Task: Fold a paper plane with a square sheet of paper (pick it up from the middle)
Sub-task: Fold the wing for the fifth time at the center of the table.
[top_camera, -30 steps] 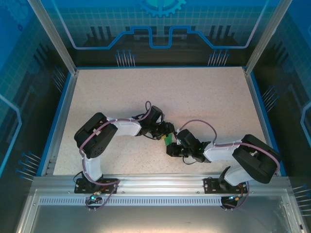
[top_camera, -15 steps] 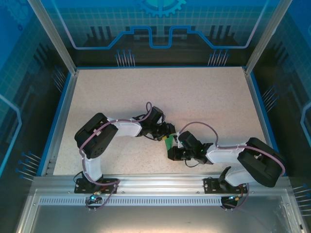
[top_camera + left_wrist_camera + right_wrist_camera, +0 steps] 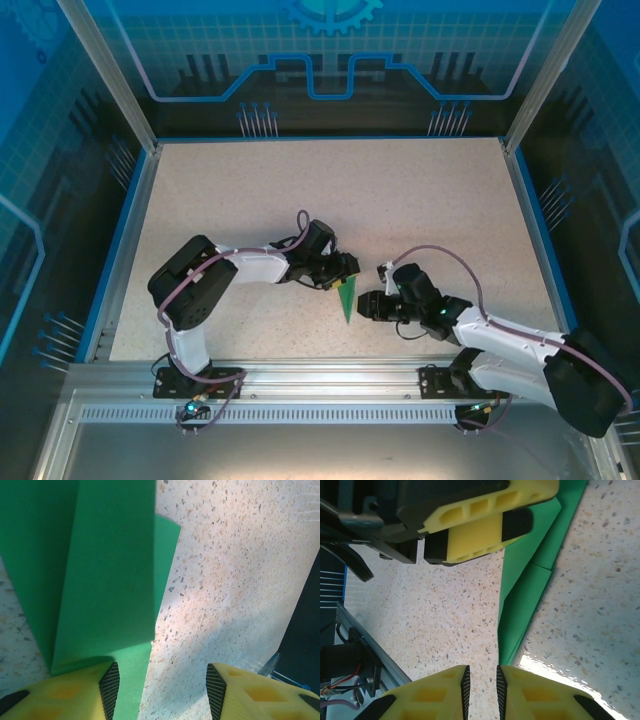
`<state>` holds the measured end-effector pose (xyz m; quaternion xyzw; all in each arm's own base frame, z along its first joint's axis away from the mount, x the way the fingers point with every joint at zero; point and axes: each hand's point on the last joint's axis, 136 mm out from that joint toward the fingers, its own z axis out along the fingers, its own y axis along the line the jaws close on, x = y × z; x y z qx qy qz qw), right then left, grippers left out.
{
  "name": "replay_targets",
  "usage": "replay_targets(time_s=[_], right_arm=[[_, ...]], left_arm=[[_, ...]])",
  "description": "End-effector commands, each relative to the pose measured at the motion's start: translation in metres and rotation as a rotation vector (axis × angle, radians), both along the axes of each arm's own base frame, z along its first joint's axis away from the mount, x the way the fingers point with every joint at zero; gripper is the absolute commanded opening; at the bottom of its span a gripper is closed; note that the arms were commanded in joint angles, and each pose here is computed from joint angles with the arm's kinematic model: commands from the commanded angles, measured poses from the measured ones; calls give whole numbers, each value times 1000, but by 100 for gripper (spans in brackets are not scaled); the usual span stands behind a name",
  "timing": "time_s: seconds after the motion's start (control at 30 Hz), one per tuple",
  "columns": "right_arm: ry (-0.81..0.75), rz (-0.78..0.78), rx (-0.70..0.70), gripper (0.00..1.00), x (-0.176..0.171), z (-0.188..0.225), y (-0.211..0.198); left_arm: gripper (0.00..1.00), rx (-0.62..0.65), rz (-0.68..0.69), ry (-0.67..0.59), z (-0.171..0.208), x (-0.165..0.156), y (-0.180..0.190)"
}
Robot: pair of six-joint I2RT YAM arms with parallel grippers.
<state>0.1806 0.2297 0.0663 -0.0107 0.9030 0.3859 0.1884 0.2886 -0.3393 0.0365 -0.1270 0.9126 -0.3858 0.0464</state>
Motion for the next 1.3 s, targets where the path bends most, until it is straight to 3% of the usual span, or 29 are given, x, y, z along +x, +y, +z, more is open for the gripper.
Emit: replay_targets(time_s=[0.0,0.37,0.57,0.83,1.1,1.27], right_arm=[[-22,18,33,24,7,12,13],[-36,15,29,20,21,-4,52],[16,-44,-73,17,23,-40,36],[137,-43,-194,15,-3,-80,-8],[184,28,-232,14,-13,-88,-16],[150,21,-160,14,-5,-70,-5]], left_arm=[[54,-14,20,-13,8,1,-2],[54,-13,29,-4,4,0,-2],[54,-13,29,-4,4,0,-2],[54,-15,24,-33,12,4,-2],[56,-38,5,-75,28,9,-8],[56,-13,5,-64,23,7,-4]])
